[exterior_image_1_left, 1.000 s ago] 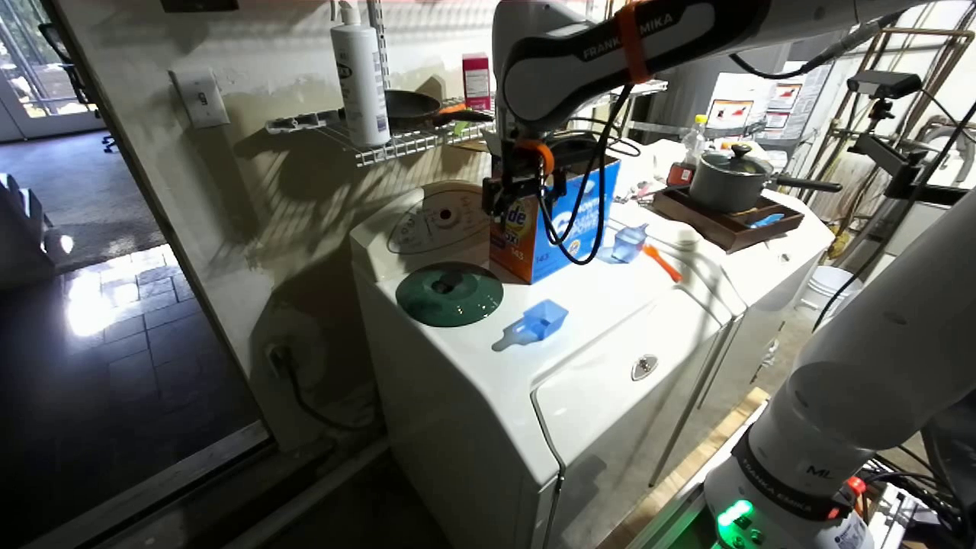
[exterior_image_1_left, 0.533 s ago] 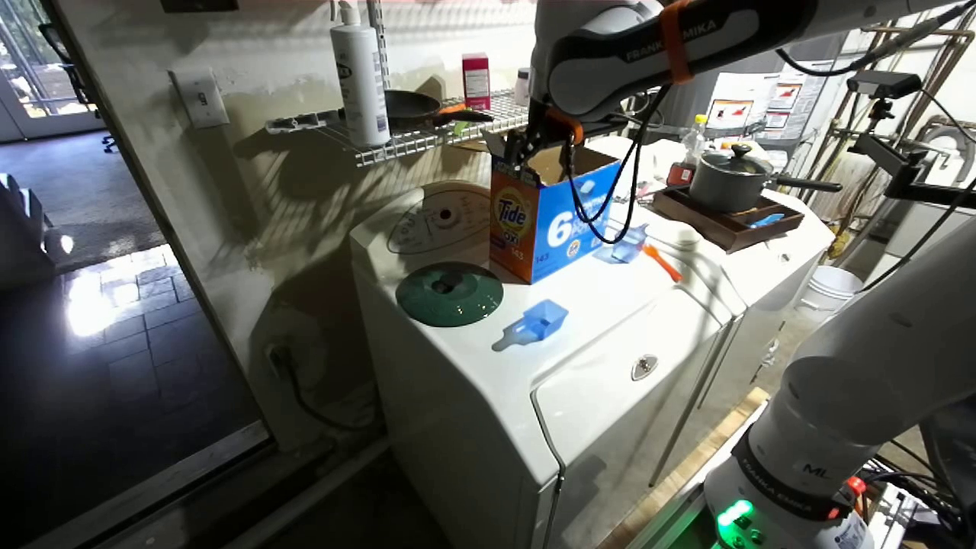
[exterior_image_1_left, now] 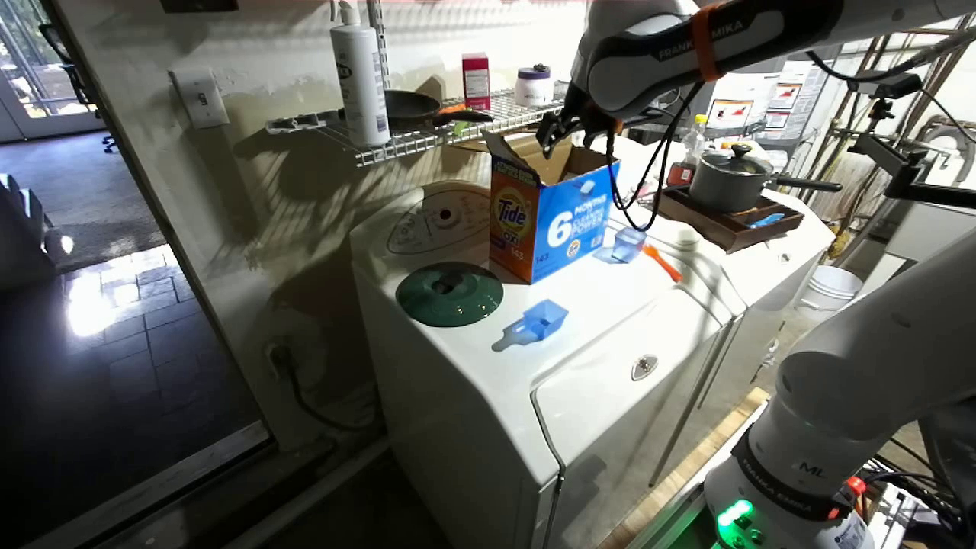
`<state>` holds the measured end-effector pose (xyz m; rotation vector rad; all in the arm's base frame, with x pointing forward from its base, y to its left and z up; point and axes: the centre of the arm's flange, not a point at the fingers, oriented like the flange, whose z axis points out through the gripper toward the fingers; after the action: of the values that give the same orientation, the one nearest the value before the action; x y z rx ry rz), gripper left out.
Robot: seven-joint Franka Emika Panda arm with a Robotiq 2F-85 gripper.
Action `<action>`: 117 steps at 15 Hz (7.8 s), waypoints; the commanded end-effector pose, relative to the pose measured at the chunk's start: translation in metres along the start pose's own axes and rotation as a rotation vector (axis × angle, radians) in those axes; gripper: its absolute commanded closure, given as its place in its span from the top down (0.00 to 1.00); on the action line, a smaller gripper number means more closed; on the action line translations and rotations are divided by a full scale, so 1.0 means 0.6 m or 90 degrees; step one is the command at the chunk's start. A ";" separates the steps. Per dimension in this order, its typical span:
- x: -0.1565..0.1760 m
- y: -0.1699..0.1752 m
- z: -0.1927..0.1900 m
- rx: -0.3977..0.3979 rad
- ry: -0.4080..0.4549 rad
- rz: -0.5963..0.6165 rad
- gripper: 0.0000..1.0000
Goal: Transfer a spoonful of contents from the blue box to the right scoop
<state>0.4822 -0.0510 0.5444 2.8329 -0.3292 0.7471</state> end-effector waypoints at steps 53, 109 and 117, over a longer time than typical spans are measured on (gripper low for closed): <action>0.171 0.027 0.223 0.115 -0.230 -0.082 0.60; 0.143 -0.008 0.253 -0.125 -0.179 -0.263 0.01; 0.142 -0.003 0.239 -0.195 -0.162 -0.274 0.01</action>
<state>0.6307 -0.0905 0.4633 2.6489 0.1326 0.2083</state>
